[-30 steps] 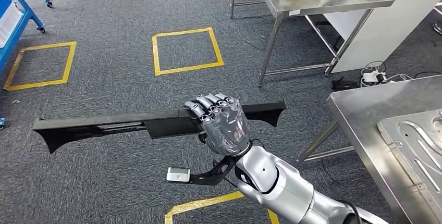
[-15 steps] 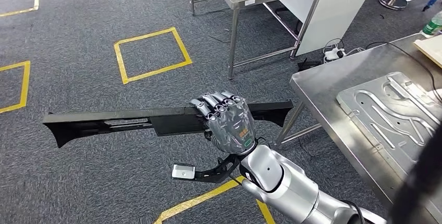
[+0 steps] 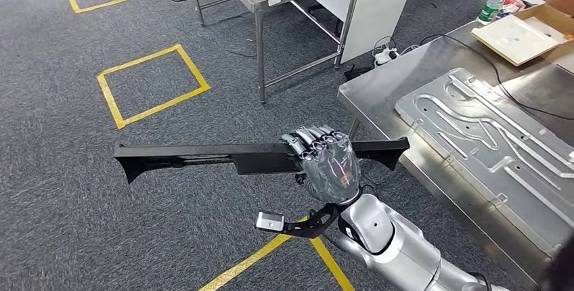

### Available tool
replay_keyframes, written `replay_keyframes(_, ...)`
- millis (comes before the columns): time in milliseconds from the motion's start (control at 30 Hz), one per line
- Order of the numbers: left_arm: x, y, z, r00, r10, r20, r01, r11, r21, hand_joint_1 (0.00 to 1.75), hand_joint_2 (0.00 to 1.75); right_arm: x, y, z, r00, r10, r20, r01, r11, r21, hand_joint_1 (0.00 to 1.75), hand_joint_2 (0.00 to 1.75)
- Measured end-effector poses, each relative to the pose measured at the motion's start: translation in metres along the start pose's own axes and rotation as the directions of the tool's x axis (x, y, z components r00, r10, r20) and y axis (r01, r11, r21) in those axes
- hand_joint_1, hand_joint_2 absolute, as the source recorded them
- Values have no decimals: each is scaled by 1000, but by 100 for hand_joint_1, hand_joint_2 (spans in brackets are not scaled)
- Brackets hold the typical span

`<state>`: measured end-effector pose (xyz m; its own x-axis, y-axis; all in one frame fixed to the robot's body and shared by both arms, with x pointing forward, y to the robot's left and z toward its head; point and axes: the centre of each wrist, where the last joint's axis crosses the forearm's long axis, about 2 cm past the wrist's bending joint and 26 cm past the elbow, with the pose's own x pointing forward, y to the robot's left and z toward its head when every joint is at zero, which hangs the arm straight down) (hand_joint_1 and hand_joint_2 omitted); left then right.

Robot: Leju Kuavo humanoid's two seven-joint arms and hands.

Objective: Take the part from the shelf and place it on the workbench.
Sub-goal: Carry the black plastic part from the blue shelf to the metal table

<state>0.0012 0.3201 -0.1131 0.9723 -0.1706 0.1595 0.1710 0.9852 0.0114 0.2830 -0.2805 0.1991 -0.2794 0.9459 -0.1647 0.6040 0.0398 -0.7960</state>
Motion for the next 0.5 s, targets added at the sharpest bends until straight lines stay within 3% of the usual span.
replay_keyframes(100,1,1,0,1000,-9,30,9,1000,-2,0,175,-7,-2,-6,999,50,14,-50,999,-3,175,175)
replay_keyframes(200,4,5,0,998,-15,56,15,1000,-2,0,175,-12,-8,-29,994,103,23,-103,995,-7,175,175)
replay_keyframes(333,9,6,-1,999,-30,34,31,999,-18,0,175,-18,-14,-52,992,128,8,-128,992,-20,175,175)
replay_keyframes(500,4,3,0,998,-48,45,49,998,-31,0,175,-45,-15,-44,986,164,-36,-165,986,-27,175,175)
